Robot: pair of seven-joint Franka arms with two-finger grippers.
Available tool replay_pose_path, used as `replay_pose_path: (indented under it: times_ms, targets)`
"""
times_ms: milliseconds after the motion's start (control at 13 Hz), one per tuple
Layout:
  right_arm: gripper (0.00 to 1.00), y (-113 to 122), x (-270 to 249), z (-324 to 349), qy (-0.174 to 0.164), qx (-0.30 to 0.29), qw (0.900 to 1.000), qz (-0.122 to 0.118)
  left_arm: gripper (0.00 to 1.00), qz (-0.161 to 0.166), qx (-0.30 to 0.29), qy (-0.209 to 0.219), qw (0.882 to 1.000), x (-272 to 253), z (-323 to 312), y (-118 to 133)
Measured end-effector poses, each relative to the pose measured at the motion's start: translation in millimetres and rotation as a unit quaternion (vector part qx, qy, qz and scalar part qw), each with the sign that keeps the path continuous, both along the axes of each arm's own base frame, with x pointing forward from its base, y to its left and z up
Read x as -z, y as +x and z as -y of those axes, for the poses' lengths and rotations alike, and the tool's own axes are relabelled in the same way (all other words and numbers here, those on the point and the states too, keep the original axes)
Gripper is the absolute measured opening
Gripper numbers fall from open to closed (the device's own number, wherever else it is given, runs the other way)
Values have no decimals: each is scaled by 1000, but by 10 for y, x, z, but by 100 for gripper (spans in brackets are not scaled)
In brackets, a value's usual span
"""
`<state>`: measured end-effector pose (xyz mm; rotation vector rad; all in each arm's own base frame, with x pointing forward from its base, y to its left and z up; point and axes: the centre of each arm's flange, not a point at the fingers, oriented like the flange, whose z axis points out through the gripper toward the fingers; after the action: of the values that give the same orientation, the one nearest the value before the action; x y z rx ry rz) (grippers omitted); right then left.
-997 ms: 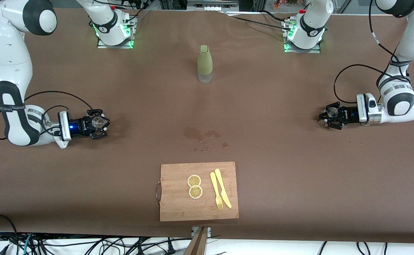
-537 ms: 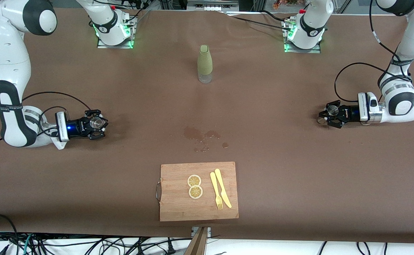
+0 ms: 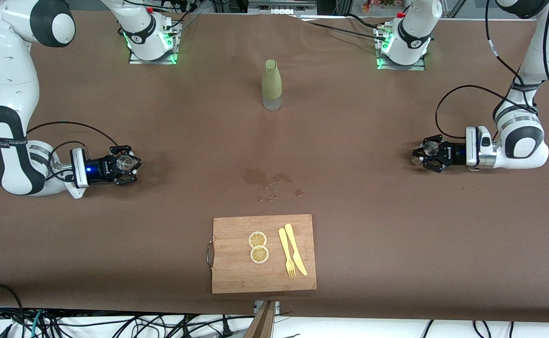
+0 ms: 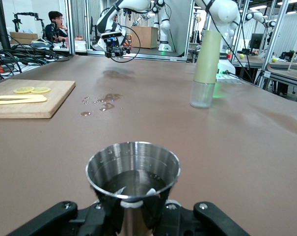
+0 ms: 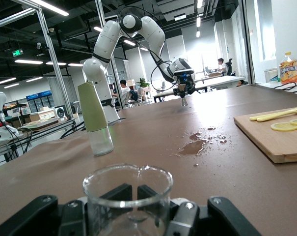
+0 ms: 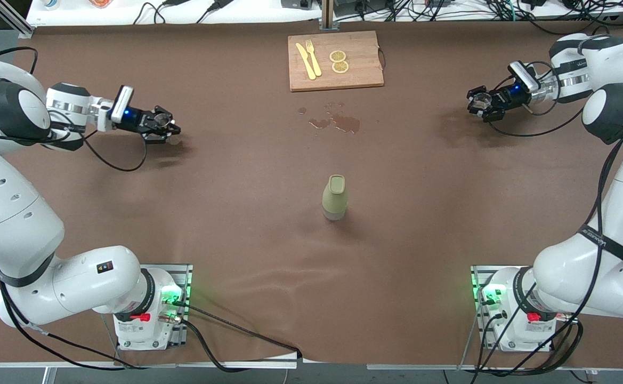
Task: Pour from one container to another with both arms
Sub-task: 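Carry the glass cup and the jigger toward each other above the cutting board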
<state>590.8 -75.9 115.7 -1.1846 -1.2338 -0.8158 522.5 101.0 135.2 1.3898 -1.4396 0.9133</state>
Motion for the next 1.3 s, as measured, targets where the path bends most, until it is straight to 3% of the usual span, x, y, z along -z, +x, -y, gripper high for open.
replay_pose_path:
  times_ms: [460, 690, 843, 997, 1304]
  targets:
    - [13, 274, -487, -86, -15, -20, 999, -32, 10, -10, -5, 15, 1000, -246, 923, 501]
    - [13, 433, -911, -416, -31, -44, 998, -18, 10, -9, -22, 10, 1000, -331, 1464, 647]
    - [13, 550, -1144, -817, -60, -57, 997, -8, 10, -3, -35, 7, 999, -373, 1778, 701]
    - [13, 679, -1344, -1221, -95, -52, 994, -2, 10, 4, -58, 1, 998, -442, 2154, 749]
    - [13, 854, -1474, -2022, -129, -24, 991, 4, 10, -5, -132, 0, 991, -491, 2895, 733]
